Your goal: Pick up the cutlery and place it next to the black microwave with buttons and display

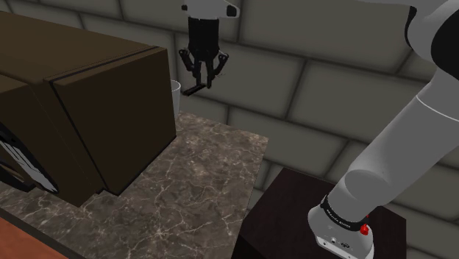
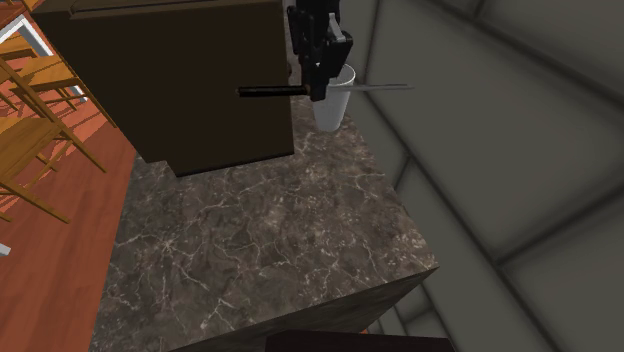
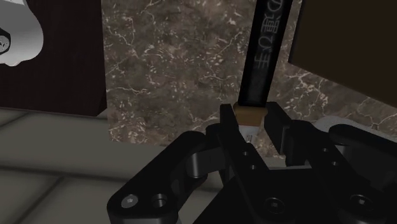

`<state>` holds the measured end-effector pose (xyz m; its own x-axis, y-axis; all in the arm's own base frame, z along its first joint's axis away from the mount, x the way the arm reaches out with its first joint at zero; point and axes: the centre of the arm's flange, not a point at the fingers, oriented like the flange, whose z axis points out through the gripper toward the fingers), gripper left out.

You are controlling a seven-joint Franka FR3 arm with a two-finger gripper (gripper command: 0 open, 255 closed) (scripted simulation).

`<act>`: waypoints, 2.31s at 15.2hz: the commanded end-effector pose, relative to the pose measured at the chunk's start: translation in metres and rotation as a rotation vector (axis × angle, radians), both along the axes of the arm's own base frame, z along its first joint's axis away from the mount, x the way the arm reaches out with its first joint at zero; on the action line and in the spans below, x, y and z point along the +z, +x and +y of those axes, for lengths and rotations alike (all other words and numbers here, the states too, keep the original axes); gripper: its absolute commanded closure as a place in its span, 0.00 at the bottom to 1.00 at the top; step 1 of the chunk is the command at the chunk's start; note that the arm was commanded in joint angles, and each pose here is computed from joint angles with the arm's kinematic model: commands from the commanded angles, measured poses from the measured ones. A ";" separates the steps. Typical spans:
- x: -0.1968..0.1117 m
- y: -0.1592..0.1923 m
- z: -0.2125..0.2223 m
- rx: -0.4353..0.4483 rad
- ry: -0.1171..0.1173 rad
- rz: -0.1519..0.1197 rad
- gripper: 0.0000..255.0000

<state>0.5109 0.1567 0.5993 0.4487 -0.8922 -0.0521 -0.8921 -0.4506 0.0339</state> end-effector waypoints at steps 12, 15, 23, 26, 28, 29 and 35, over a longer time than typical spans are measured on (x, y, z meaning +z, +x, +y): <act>0.068 0.000 0.001 0.000 0.000 0.000 1.00; 0.084 0.000 0.001 0.000 0.000 0.000 1.00; 0.126 0.000 0.001 0.000 0.000 0.000 1.00; 0.142 0.000 0.001 0.000 0.000 0.000 1.00; 0.153 0.000 0.001 0.000 0.000 0.000 1.00; 0.158 0.000 0.001 0.000 0.000 0.000 1.00; 0.161 -0.028 0.061 0.000 0.000 0.000 1.00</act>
